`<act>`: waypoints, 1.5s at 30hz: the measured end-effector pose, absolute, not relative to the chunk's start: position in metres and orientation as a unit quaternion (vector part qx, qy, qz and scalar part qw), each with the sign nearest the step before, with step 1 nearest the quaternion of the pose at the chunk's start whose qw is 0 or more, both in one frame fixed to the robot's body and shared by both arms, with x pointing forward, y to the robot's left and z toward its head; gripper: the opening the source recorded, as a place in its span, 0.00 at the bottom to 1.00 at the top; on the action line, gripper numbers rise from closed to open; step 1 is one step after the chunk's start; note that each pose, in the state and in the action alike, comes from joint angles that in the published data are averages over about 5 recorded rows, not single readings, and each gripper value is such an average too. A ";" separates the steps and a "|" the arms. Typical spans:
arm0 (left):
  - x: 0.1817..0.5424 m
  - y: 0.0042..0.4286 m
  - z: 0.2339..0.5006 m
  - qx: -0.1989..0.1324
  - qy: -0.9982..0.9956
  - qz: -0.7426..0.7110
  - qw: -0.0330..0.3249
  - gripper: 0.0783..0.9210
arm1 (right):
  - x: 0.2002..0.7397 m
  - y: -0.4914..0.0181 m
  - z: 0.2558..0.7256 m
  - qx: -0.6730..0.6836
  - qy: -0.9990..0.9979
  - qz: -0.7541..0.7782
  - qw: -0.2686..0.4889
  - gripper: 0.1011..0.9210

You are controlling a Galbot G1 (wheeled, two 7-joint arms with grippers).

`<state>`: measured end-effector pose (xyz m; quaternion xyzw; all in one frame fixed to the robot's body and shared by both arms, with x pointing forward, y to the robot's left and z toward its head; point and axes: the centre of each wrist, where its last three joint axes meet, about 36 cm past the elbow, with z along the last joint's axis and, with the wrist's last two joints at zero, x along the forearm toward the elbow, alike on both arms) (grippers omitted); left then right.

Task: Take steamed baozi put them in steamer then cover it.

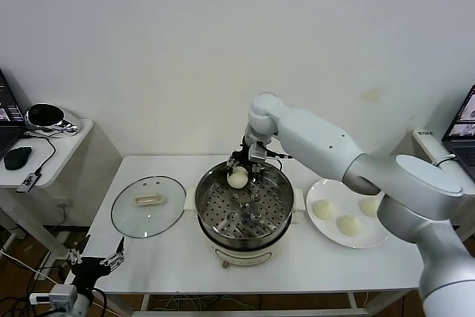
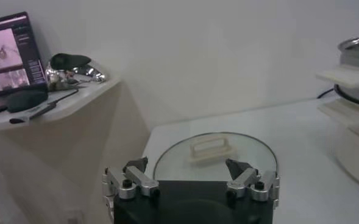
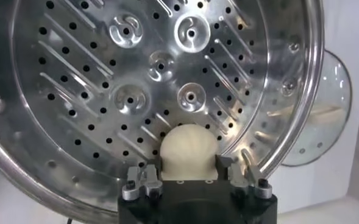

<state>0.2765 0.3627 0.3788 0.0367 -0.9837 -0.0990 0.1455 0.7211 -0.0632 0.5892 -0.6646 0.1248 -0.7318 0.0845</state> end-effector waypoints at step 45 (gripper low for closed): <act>0.281 0.352 0.386 0.014 -0.984 -0.091 0.151 0.88 | 0.637 -0.353 0.639 -0.490 0.562 -0.546 -0.381 0.88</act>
